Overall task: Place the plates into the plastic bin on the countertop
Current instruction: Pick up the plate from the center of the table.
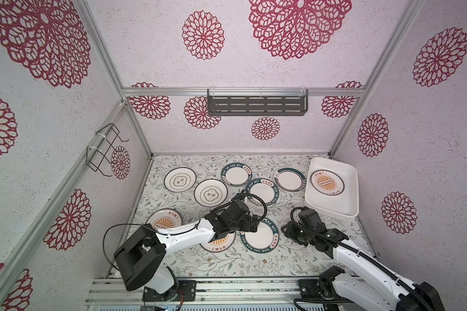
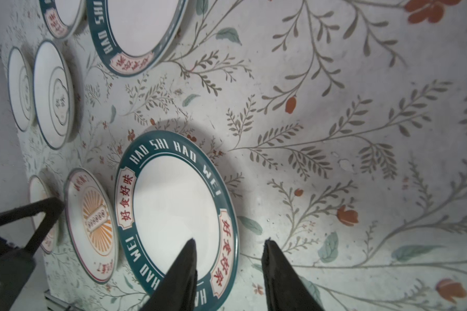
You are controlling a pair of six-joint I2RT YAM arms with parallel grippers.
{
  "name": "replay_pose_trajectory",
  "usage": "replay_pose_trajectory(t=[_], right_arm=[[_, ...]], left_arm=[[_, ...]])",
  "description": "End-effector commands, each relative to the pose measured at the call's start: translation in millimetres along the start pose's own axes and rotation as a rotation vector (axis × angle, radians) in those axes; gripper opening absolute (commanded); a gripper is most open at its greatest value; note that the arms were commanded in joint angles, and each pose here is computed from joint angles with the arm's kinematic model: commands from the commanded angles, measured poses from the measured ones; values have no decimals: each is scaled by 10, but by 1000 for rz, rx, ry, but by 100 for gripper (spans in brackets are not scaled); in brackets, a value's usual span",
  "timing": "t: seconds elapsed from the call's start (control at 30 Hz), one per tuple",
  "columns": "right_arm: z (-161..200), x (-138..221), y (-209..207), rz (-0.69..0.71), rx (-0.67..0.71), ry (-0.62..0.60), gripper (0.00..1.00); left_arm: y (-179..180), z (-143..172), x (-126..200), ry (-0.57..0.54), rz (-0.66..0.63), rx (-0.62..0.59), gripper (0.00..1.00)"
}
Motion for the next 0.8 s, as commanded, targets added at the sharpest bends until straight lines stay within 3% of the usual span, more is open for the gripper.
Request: replay_pose_trajectory(t=[0.0,0.13,0.5,0.77], right_arm=[[3,-26,85,-78,-15,-9,54],[134,-109,38,-108,-45,20,60],[300,-231,31,-189,-96,49,60],[328,-242,11,-186,-104,53,59]], left_arm=[[-17,-40,-136,14,-18,24,97],[1,-10,-255,40,-42,54,97],[27,111,-406,85,-60,103,97],[19,40,-297,27,-99,99,97]])
Point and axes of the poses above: each gripper's point midway between its finger pads, its own x axis back along the fingers, its own y axis along the line the jaws close on, z = x × y, the point moved 3 cm from there along x, back along the fingers, and after that the axes turned 12 degrees about x, right-handed, at the moved point
